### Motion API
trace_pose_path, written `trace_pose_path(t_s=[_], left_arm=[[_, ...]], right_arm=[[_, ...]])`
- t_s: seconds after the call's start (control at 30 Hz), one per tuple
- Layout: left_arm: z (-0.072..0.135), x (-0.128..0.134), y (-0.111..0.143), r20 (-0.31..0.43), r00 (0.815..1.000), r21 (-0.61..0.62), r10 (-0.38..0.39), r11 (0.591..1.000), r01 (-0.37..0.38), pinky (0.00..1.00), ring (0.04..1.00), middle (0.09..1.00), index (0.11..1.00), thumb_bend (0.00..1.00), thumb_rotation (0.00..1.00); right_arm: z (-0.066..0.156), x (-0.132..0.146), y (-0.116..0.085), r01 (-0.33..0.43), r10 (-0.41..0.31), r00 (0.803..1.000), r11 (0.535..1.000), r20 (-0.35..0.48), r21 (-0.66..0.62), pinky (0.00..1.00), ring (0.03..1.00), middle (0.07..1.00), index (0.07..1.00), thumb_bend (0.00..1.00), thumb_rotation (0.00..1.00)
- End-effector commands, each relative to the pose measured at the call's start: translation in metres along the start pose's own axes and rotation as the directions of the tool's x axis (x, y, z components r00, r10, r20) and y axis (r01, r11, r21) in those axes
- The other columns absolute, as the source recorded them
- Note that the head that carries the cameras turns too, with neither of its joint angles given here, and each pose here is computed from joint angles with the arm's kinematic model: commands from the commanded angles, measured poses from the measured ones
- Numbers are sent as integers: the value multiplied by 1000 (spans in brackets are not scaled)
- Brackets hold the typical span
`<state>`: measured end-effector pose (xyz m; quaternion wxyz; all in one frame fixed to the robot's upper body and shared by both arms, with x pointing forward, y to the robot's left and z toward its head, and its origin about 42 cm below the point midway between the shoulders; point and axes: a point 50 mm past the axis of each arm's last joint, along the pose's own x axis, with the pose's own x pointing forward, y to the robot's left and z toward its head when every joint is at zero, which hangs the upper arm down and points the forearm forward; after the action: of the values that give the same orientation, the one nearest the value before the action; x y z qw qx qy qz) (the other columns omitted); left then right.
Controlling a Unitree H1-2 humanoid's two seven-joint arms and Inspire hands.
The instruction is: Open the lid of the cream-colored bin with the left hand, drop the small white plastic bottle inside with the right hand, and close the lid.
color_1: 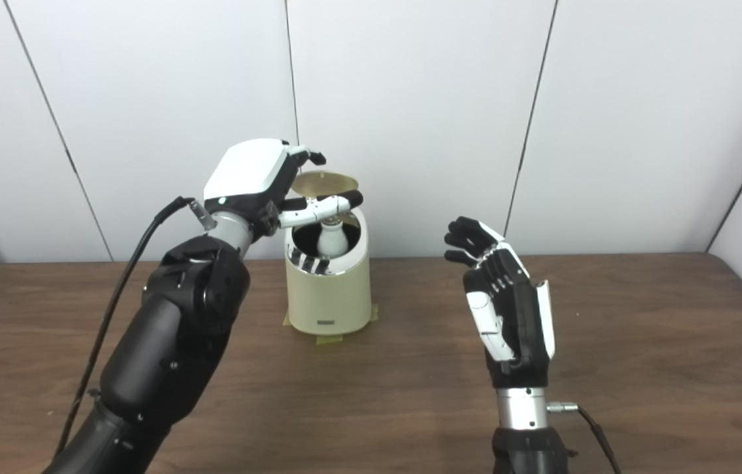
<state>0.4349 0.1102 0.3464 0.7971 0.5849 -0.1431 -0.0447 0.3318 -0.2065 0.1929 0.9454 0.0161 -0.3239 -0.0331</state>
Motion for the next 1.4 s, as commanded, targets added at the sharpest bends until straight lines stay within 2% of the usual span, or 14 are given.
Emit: trace_pose_path(t_s=[0.0,0.37,0.67,0.97,1.13,1.37], left_arm=[[13,2,22,32,997,10,70,997,-70,1000,951,878,830,760,920],[16,-2,17,51,997,16,58,998,-59,1000,946,862,822,760,900],[15,-9,8,63,998,36,20,999,-22,1000,947,850,831,762,894],[13,-18,-9,77,997,51,-24,998,20,1000,934,844,828,785,906],[9,-23,-21,77,994,43,-74,997,71,1000,940,854,837,770,918],[4,-29,-33,73,993,35,-92,995,90,1000,933,841,820,778,922]], right_arm=[[16,18,6,-7,5,994,1000,110,21,678,747,763,750,296,723],[18,18,7,-8,5,993,1000,116,26,670,744,763,748,322,722],[17,18,6,-11,10,993,1000,114,14,675,747,767,751,334,742],[21,16,7,-5,2,993,1000,117,24,681,745,762,745,323,724],[23,17,7,-7,4,993,1000,119,25,687,746,760,747,288,713],[25,19,9,-10,5,993,999,118,43,677,745,756,740,291,688]])
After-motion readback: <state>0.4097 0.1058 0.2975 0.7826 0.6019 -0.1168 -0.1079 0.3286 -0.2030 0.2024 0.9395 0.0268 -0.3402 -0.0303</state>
